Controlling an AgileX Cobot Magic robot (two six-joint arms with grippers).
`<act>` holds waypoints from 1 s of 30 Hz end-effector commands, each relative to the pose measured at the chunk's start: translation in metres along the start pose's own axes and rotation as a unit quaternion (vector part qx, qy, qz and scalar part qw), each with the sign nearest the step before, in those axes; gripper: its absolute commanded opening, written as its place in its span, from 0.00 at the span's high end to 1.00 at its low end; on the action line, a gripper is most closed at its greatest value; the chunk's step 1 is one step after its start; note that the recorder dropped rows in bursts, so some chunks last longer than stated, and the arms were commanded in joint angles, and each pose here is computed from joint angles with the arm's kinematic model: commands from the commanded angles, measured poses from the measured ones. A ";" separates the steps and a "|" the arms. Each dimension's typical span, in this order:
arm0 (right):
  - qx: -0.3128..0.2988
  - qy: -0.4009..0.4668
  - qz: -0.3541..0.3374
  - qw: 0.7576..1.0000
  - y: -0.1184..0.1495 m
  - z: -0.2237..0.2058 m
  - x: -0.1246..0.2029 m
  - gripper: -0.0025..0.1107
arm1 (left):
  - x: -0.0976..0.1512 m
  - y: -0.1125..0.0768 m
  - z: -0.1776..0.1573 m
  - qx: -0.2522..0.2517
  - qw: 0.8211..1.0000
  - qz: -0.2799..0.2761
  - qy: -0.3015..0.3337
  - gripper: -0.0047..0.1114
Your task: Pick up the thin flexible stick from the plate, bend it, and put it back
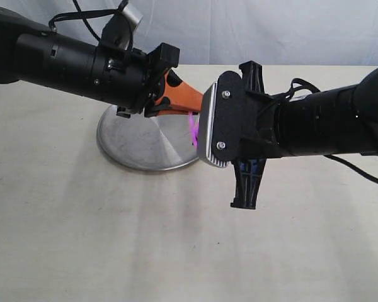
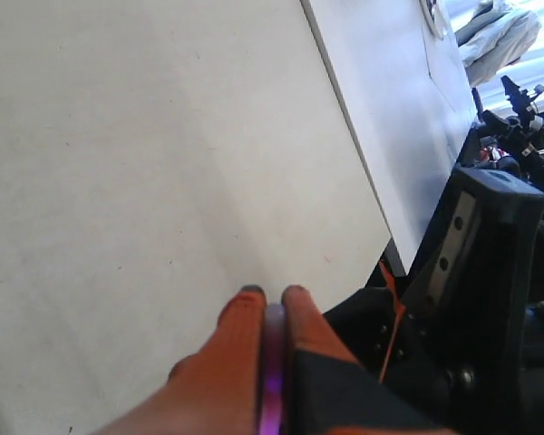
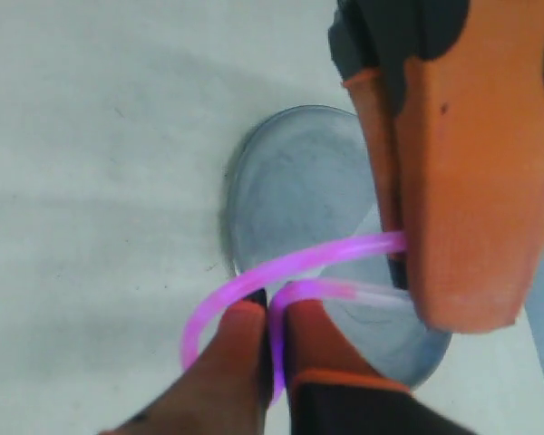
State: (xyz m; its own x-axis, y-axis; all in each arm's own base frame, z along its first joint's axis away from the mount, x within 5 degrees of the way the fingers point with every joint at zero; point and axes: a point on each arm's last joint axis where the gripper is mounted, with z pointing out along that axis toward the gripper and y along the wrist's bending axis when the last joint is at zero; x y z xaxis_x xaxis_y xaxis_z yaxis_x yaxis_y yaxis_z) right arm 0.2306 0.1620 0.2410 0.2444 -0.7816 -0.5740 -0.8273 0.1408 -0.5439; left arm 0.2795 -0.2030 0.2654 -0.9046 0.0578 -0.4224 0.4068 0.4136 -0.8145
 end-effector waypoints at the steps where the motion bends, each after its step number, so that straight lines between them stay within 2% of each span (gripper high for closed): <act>1: -0.056 -0.017 -0.067 0.996 0.014 0.001 -0.006 0.99 | -0.013 -0.005 -0.002 0.013 0.997 -0.039 -0.062 0.96; 9: -0.065 -0.007 -0.128 0.990 0.020 0.002 -0.009 0.99 | -0.013 -0.005 -0.002 0.013 0.997 -0.039 -0.062 0.96; 21: -0.043 -0.002 -0.220 0.975 0.029 0.007 -0.024 0.99 | -0.013 -0.005 -0.002 0.015 0.997 -0.039 -0.060 0.96; 30: -0.030 0.020 -0.304 0.952 0.026 0.007 -0.022 0.99 | -0.013 -0.005 -0.002 0.015 0.997 -0.041 -0.060 0.96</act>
State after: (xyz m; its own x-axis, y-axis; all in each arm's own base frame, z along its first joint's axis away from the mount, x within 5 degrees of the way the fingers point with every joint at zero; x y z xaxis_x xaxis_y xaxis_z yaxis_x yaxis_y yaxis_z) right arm 0.2234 0.1778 0.2429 0.5441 -0.8133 -0.2062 -0.5948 -0.2006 -0.7784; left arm 0.2797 -0.2031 0.2649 -0.9053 0.0574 -0.4208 0.4052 0.4137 -0.8153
